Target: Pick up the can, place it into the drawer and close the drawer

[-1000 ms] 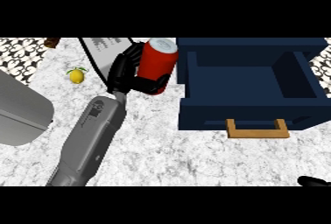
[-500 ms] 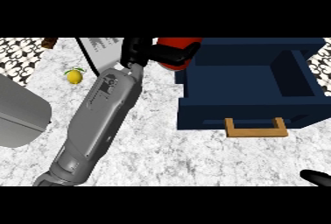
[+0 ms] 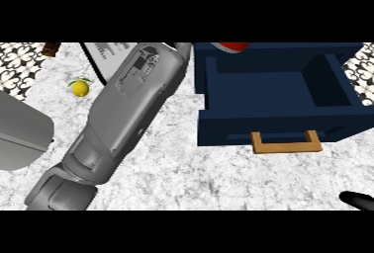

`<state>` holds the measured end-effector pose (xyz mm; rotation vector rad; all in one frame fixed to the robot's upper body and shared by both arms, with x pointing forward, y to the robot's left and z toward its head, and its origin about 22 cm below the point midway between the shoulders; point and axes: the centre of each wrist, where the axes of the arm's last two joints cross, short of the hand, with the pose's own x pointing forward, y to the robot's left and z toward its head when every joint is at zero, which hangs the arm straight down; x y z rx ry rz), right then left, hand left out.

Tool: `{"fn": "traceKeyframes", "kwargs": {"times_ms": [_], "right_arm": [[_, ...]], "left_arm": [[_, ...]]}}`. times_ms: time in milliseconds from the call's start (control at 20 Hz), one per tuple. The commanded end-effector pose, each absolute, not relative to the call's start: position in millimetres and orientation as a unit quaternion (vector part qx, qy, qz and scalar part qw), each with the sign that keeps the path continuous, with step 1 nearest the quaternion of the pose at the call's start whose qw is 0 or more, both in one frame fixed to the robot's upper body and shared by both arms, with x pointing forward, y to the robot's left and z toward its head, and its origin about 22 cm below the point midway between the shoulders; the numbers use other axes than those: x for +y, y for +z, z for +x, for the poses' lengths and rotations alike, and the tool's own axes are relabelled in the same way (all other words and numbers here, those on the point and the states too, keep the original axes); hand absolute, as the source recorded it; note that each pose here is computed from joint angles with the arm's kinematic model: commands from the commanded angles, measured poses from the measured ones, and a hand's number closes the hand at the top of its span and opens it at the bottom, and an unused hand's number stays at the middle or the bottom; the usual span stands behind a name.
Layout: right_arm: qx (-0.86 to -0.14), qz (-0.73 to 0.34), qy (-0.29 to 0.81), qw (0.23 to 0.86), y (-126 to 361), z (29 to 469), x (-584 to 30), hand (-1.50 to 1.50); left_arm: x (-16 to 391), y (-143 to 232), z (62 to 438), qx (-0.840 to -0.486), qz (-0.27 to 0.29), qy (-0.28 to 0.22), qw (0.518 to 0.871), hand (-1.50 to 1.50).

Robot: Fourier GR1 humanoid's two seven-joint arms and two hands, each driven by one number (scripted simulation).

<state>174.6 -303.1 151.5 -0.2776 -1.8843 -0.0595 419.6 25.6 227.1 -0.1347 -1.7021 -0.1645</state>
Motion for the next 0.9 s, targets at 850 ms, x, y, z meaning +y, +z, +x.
{"fn": "traceKeyframes", "kwargs": {"times_ms": [850], "right_arm": [[-0.817, -0.108, -0.008, 0.566, 179.4, 180.4, -289.0, -1.50]], "left_arm": [[-21.8, 252.1, 429.3, -0.746, 0.019, -0.076, 0.661, 1.50]]}}
